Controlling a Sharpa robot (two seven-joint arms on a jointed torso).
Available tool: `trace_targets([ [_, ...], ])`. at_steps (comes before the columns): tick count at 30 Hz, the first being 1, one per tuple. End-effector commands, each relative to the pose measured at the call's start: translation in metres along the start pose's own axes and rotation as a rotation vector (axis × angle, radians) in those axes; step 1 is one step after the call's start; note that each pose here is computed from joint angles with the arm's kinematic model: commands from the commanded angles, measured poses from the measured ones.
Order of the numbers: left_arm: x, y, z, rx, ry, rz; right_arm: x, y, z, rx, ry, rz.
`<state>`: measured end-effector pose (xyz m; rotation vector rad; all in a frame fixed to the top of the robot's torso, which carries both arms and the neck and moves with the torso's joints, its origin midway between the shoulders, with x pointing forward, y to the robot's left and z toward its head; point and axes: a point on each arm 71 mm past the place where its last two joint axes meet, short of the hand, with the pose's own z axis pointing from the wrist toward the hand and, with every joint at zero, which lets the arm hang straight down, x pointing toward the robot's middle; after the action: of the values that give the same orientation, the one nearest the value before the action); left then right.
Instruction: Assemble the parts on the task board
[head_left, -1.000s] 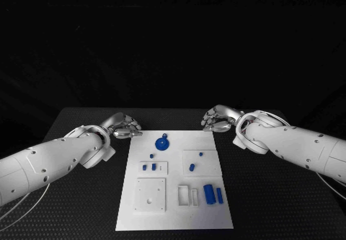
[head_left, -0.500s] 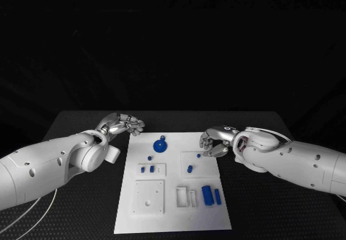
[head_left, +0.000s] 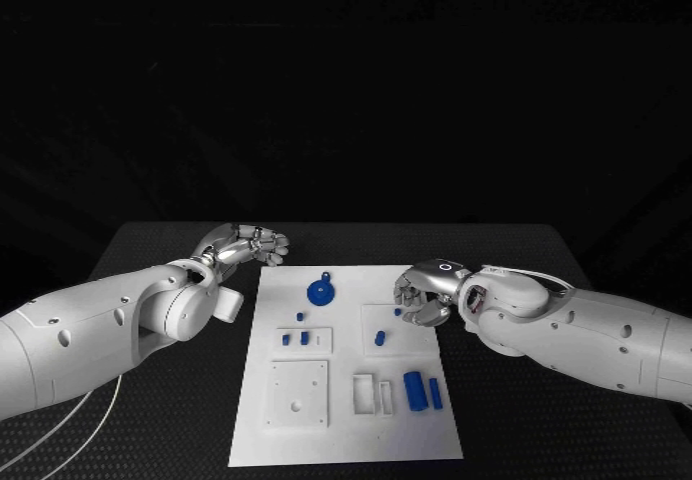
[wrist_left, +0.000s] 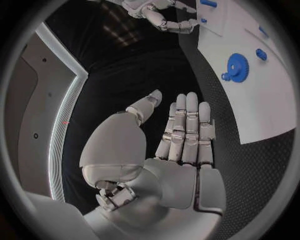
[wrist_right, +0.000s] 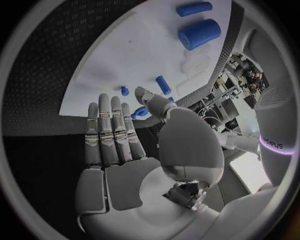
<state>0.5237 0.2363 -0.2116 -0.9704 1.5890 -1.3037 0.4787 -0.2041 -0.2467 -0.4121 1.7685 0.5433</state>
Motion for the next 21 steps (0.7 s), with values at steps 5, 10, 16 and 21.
trace_targets([
  [5, 0.006, -0.0025, 0.001, 0.014, 0.021, -0.034, 0.003, 0.003, 0.005, 0.004, -0.003, -0.045],
  [10, 0.0073, -0.0029, 0.0012, 0.015, 0.024, -0.035, 0.005, 0.005, 0.009, 0.003, -0.003, -0.049],
  [16, 0.0087, -0.003, 0.002, 0.015, 0.026, -0.035, 0.009, 0.004, 0.012, 0.006, 0.018, -0.054],
  [21, 0.0097, -0.0027, 0.0019, 0.009, 0.034, -0.038, 0.013, 0.006, 0.013, 0.0, 0.035, -0.057],
])
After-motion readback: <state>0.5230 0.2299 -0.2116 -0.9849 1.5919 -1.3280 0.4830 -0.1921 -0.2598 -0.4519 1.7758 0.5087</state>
